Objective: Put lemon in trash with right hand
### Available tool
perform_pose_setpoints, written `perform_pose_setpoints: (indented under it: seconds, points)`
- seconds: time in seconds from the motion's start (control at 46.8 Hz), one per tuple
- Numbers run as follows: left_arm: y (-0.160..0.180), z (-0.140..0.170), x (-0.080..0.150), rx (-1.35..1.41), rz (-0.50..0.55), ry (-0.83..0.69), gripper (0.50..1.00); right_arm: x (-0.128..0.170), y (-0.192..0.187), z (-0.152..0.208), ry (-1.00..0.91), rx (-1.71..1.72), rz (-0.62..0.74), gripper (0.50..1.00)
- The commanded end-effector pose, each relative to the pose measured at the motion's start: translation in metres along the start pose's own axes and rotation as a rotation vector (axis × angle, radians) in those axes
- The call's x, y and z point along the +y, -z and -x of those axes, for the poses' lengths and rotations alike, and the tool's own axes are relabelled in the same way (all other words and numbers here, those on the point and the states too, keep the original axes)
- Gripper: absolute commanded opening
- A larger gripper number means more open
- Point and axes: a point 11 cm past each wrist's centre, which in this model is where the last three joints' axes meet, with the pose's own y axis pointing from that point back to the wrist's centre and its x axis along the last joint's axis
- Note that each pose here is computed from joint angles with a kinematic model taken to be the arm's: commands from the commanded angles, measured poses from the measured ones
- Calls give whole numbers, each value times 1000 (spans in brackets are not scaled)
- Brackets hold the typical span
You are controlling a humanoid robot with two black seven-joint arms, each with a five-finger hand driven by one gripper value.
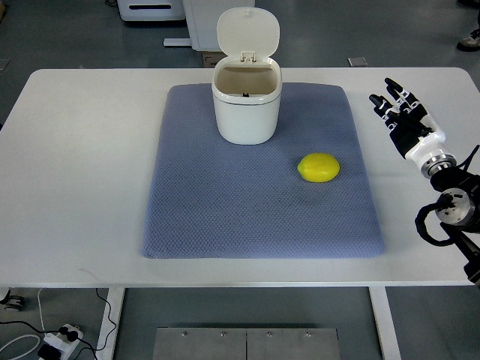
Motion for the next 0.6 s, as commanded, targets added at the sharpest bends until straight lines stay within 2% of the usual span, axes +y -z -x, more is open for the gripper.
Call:
perform_pose_setpoints:
  seconds: [0.0, 0.578]
  points:
    - [0, 0, 0, -2, -1, 0, 1000, 0, 0, 0, 0, -1, 0, 1000]
    - [1, 0, 0, 2, -2, 0, 1000, -1, -1, 3, 7, 1, 3, 1000]
